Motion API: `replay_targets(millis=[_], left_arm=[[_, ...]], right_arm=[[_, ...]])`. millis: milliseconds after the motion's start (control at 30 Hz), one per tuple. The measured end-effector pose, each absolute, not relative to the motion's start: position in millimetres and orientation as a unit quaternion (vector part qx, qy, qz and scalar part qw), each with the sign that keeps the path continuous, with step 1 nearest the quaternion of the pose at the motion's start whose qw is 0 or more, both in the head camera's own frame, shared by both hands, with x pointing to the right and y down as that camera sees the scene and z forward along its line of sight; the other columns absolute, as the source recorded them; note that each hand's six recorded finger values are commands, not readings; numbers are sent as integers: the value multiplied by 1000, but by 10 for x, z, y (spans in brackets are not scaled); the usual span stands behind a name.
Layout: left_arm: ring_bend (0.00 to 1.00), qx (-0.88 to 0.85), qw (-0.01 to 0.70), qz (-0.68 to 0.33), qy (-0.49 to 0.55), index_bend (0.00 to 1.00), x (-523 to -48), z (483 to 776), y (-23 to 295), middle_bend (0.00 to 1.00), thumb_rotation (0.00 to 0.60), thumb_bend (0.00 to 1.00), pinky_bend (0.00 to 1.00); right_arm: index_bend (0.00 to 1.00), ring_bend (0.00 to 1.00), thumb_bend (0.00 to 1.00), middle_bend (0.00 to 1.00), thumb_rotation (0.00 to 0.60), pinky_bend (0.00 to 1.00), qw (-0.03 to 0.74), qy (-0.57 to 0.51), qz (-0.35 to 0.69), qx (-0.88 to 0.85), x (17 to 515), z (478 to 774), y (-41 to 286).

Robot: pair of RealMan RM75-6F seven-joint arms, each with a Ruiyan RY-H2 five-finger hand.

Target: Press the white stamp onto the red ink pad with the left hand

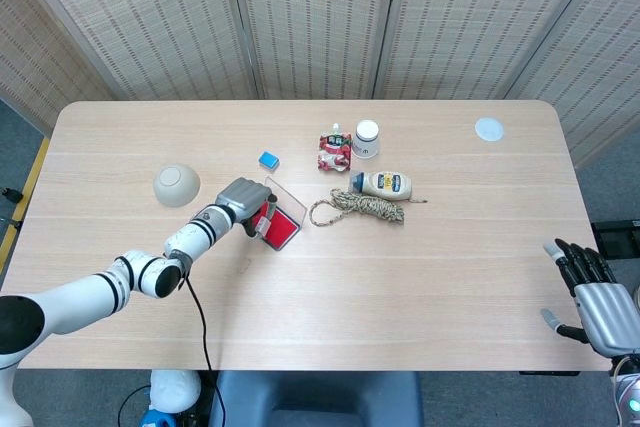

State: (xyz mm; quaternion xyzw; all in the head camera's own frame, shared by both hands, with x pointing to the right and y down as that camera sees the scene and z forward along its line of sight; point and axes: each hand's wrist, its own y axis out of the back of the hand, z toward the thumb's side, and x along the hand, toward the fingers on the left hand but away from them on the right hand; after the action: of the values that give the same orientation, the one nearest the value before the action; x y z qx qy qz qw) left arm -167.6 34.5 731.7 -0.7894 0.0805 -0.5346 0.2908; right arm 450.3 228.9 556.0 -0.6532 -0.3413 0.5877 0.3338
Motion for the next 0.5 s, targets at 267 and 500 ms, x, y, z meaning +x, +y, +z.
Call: replay_targets(millis=[267,500], left_arm=[[955,-790,284,-537,82,738,-1623,7422,265,1000,600,260,910],[955,-790,277,-542,80,742,-1600,7498,217,1000,600,260,910]], right_arm=[[0,0,270,0,600,0,332,-343,594,-648,4523,5584,2270],[0,0,270,0,600,0,331,-346,597,-644,4540,5588,2253]])
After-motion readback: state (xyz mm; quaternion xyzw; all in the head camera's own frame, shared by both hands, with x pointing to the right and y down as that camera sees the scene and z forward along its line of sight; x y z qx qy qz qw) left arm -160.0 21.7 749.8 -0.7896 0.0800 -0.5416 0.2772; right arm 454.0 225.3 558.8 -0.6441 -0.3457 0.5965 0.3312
